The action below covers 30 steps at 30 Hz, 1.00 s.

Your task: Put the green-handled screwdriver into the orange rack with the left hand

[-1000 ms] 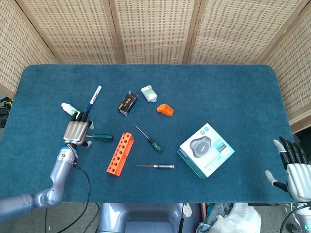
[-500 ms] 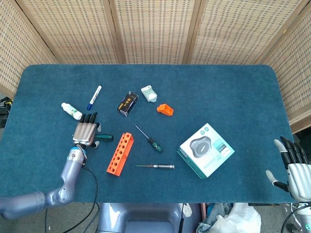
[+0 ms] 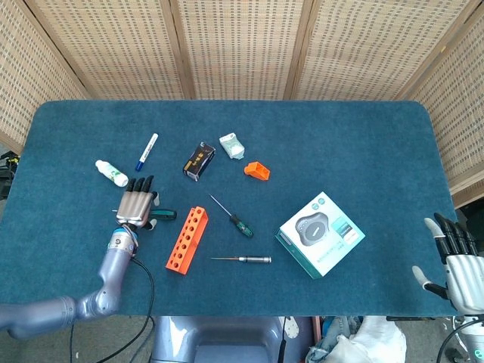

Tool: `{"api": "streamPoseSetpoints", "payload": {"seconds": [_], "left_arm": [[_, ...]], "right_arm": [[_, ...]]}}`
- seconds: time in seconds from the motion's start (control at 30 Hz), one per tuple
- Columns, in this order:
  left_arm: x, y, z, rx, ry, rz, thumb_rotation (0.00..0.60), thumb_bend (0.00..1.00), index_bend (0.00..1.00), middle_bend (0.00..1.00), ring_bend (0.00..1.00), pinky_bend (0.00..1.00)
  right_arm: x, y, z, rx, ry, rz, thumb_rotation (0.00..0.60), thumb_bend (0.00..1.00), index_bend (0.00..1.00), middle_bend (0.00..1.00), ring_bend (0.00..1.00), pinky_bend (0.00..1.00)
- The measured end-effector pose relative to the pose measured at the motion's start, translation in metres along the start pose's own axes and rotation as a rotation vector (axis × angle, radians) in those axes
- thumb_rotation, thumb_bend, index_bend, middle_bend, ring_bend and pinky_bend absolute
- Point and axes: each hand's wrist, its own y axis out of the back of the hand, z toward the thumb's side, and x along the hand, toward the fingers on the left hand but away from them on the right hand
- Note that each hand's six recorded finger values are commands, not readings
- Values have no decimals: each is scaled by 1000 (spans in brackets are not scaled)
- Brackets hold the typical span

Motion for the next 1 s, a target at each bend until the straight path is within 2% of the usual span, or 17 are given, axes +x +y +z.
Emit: {"api": "streamPoseSetpoints", "payload": {"seconds": [0.5, 0.8, 1.0], "left_arm": [[6, -1, 17, 30, -9, -3, 600, 258, 433, 0, 0, 0], [9, -5, 21, 53, -7, -5, 600, 261, 485, 6, 0, 0], [9, -6, 22, 51, -6, 4, 600, 273, 559, 19, 0, 0]], "right_arm": [[0, -1, 2, -3, 7, 4, 600, 258, 0, 0, 0, 0], [1, -2, 3, -4, 12, 5, 600, 258, 0, 0, 0, 0], [1, -2, 3, -5, 11, 5, 600, 258, 0, 0, 0, 0]]}}
